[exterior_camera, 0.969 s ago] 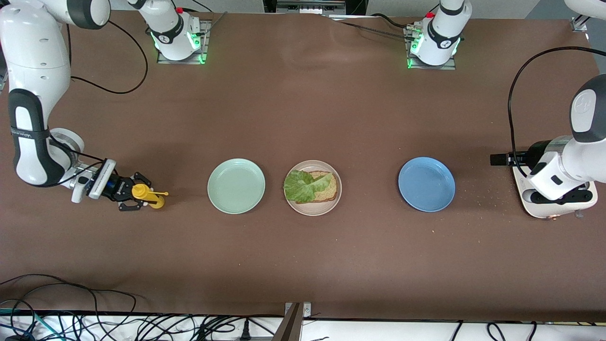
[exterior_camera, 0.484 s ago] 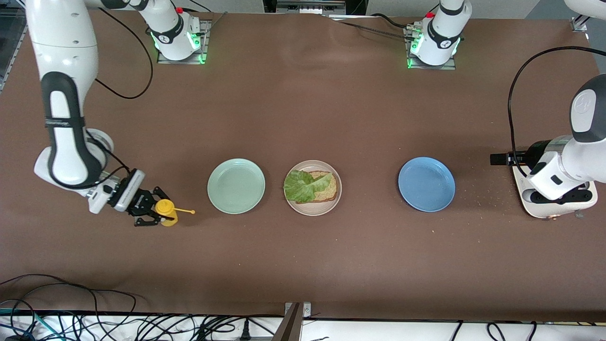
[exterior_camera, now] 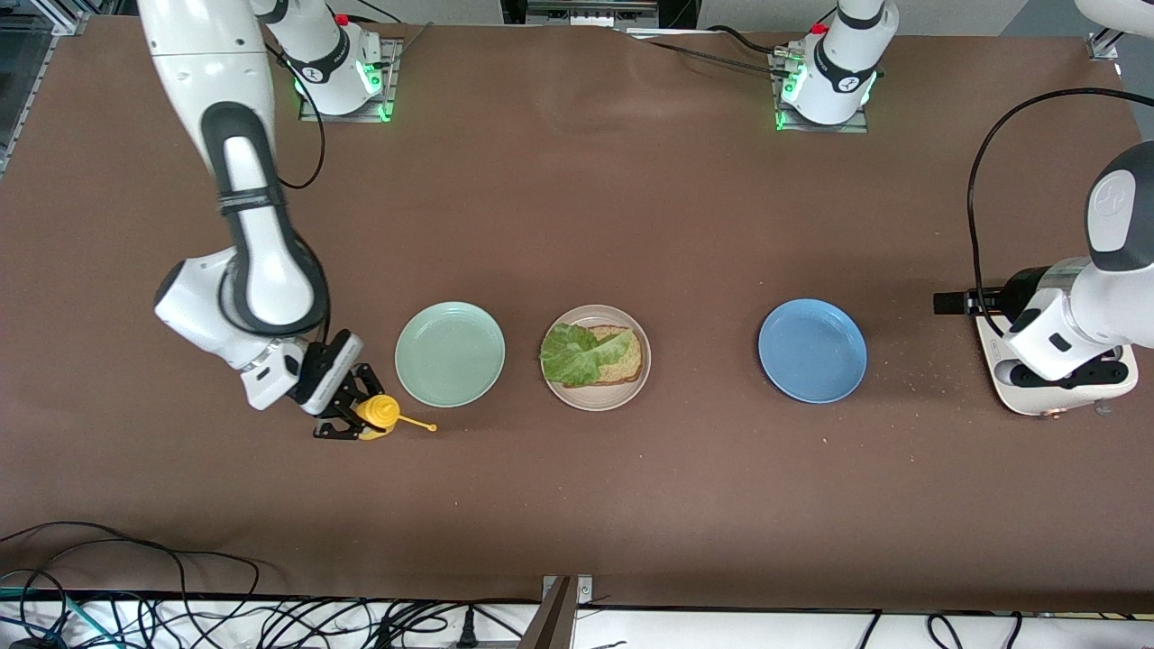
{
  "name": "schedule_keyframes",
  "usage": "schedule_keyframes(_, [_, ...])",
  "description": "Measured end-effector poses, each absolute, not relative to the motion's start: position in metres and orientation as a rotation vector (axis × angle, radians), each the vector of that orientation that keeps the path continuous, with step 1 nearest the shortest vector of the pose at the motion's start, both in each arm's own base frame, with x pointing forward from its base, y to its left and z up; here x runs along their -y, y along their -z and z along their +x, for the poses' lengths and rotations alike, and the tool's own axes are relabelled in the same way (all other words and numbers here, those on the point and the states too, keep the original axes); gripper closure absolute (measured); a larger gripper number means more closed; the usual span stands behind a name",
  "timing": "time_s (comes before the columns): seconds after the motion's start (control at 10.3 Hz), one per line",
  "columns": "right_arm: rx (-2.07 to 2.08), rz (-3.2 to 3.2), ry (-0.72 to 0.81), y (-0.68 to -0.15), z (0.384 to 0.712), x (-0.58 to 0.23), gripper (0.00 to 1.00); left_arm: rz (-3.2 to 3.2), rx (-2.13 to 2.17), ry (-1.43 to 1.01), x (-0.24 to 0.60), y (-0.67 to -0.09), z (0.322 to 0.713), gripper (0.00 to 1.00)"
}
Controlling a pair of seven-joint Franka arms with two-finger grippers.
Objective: Make sandwich on beige plate with both arms
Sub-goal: 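Lift the yellow bottle and carry it over the beige plate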
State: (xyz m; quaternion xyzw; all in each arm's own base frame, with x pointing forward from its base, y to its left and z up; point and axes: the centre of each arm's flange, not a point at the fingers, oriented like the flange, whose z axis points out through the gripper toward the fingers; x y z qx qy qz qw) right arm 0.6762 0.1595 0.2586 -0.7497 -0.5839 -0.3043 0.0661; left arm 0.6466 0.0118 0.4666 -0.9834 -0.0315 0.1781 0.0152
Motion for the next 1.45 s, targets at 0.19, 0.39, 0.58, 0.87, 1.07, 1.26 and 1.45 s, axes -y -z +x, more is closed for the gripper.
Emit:
schedule_keyframes(0.19, [1.801, -2.393, 0.798, -0.279, 0.67, -0.208, 0.88, -3.06, 0.098, -0.555, -0.012, -0.467, 0.647, 0.0])
schedule_keyframes(0.39, [1.84, -2.529, 0.694, -0.298, 0.658, -0.26, 0.88, -3.06, 0.098, -0.555, -0.012, -0.467, 0.647, 0.0])
schedule_keyframes(0.58, [1.843, -2.65, 0.605, -0.298, 0.647, -0.298, 0.88, -3.06, 0.098, -0.555, -0.012, -0.467, 0.647, 0.0])
schedule_keyframes(0.87, [1.846, -2.867, 0.301, -0.295, 0.642, -0.342, 0.88, -3.06, 0.098, -0.555, -0.012, -0.467, 0.647, 0.0])
schedule_keyframes(1.07, [1.804, -3.002, 0.146, -0.303, 0.637, -0.375, 0.88, -3.06, 0.098, -0.556, -0.012, -0.467, 0.646, 0.0])
schedule_keyframes(1.26, [1.772, -3.096, 0.082, -0.301, 0.629, -0.398, 0.88, -3.059, 0.099, -0.556, -0.012, -0.467, 0.646, 0.0])
schedule_keyframes(1.45, [1.755, -3.224, 0.04, -0.294, 0.614, -0.416, 0.88, -3.059, 0.099, -0.556, -0.012, -0.467, 0.646, 0.0])
